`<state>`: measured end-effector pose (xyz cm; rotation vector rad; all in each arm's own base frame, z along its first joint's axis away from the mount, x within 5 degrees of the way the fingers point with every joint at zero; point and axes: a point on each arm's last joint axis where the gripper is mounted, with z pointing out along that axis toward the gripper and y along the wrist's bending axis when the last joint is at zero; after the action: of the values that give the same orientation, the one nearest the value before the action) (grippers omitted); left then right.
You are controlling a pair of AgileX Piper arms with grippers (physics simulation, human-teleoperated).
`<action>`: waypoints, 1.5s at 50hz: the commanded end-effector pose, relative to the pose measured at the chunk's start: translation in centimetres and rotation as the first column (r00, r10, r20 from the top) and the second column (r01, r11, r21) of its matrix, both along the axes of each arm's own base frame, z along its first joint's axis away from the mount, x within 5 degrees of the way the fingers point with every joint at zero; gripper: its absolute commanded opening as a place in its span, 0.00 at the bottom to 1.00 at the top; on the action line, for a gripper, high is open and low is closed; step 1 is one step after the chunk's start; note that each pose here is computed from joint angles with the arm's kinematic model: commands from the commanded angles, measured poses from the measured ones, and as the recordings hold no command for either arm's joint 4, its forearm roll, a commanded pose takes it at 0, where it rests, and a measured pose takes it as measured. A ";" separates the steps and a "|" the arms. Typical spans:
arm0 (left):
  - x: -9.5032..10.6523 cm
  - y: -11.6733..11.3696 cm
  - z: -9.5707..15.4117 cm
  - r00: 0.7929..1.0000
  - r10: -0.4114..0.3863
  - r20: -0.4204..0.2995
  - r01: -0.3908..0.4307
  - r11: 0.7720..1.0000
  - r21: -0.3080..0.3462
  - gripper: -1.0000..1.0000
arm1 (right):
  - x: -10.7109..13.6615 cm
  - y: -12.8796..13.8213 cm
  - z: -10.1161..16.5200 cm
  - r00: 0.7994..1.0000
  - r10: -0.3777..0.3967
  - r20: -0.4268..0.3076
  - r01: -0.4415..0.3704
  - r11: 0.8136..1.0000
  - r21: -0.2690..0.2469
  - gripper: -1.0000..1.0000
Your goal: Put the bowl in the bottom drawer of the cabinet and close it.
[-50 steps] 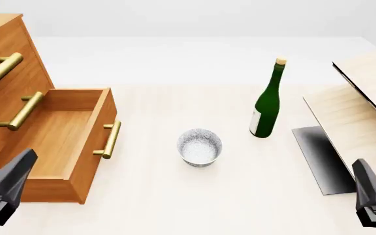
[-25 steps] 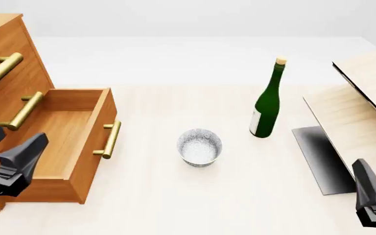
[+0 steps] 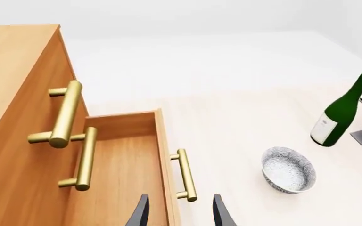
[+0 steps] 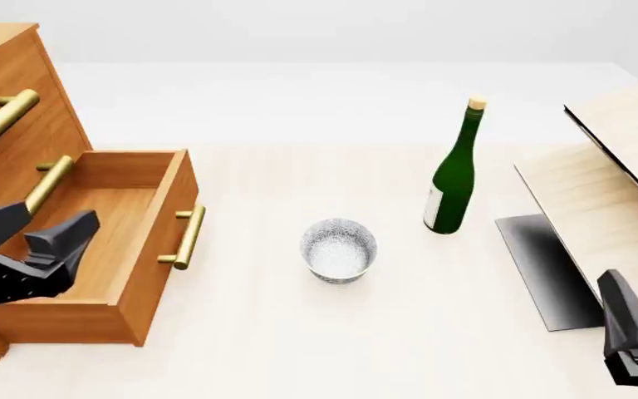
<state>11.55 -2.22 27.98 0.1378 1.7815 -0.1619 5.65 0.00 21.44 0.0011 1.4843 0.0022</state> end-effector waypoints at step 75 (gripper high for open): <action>6.0 -1.1 -5.6 0.966 0.017 -0.257 -0.013 1.000 0.018 1.00 | 0.0 0.0 0.0 1.000 0.000 0.000 0.000 1.000 0.000 1.00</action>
<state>17.11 -3.26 23.06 0.1185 2.0233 -0.1642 5.65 0.00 21.44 0.0011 1.4843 0.0021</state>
